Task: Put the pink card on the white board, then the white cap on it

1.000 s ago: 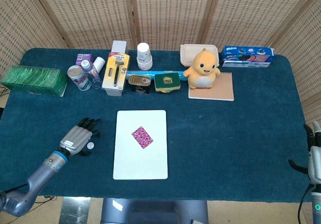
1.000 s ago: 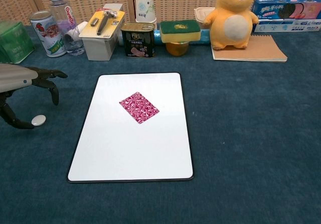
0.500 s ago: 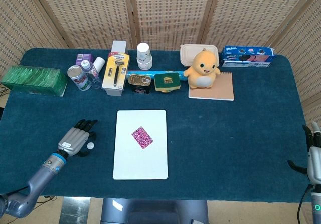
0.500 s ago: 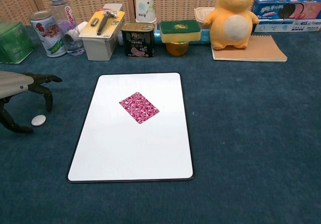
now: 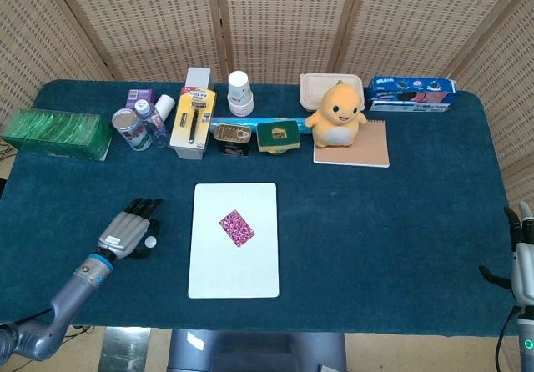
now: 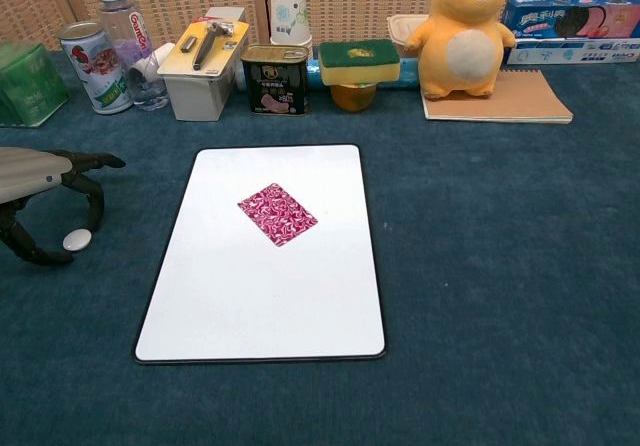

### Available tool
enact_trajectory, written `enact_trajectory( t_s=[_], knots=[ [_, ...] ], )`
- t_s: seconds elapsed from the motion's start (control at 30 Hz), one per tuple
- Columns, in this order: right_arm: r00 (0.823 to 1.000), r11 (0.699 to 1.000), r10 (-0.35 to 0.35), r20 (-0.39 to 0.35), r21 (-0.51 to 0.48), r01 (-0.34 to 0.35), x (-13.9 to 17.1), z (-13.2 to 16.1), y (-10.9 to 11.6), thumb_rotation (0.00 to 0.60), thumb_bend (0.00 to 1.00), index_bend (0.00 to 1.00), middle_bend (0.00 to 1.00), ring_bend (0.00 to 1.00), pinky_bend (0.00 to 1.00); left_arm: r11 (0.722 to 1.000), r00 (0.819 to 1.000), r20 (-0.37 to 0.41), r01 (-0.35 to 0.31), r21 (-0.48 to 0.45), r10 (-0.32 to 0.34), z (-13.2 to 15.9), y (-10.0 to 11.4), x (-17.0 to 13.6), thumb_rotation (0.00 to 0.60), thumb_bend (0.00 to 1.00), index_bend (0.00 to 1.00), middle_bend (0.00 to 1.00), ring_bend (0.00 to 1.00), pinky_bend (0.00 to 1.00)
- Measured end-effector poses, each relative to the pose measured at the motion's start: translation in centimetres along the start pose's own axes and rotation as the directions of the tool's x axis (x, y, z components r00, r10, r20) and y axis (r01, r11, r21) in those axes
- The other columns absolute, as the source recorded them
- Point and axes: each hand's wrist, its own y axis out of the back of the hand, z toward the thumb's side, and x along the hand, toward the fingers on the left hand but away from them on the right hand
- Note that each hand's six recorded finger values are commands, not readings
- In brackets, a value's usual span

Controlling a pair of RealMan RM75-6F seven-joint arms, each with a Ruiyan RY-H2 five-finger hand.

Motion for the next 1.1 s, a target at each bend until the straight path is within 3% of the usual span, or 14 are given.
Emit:
enact_trajectory(
  t_s=[0.27, 0.67, 0.87, 1.1],
  knots=[
    [1.0, 1.0, 0.0, 0.003, 0.002, 0.0, -0.1, 0.0, -0.1, 0.6, 0.0, 0.06, 0.0, 0.0, 0.0, 1.0, 1.0, 0.002, 0.0, -0.014, 0.0, 0.0, -0.1, 0.3, 0.6, 0.32, 0.59, 0.0, 0.0, 0.01],
    [1.0, 1.0, 0.006, 0.003, 0.002, -0.006, -0.1, 0.0, -0.2, 0.6, 0.0, 0.06, 0.0, 0.0, 0.0, 1.0, 1.0, 0.018, -0.022, -0.02, 0.022, 0.4, 1.1, 0.3, 0.6, 0.33, 0.6, 0.0, 0.0, 0.01],
    [1.0, 1.0, 0.006, 0.003, 0.0, -0.006, -0.1, 0.0, -0.1, 0.6, 0.0, 0.06, 0.0, 0.0, 0.0, 0.998, 0.997, 0.057, -0.054, -0.01, 0.055, 1.9, 2.9, 0.8, 0.6, 0.32, 0.6, 0.0, 0.0, 0.01],
    [1.0, 1.0, 0.012, 0.004, 0.002, -0.012, -0.1, -0.1, -0.2, 0.599, 0.0, 0.06, 0.0, 0.0, 0.0, 0.995, 0.984, 0.149, -0.099, 0.026, 0.094, 6.5, 6.9, 4.3, 0.6, 0.32, 0.6, 0.0, 0.0, 0.01]
  ],
)
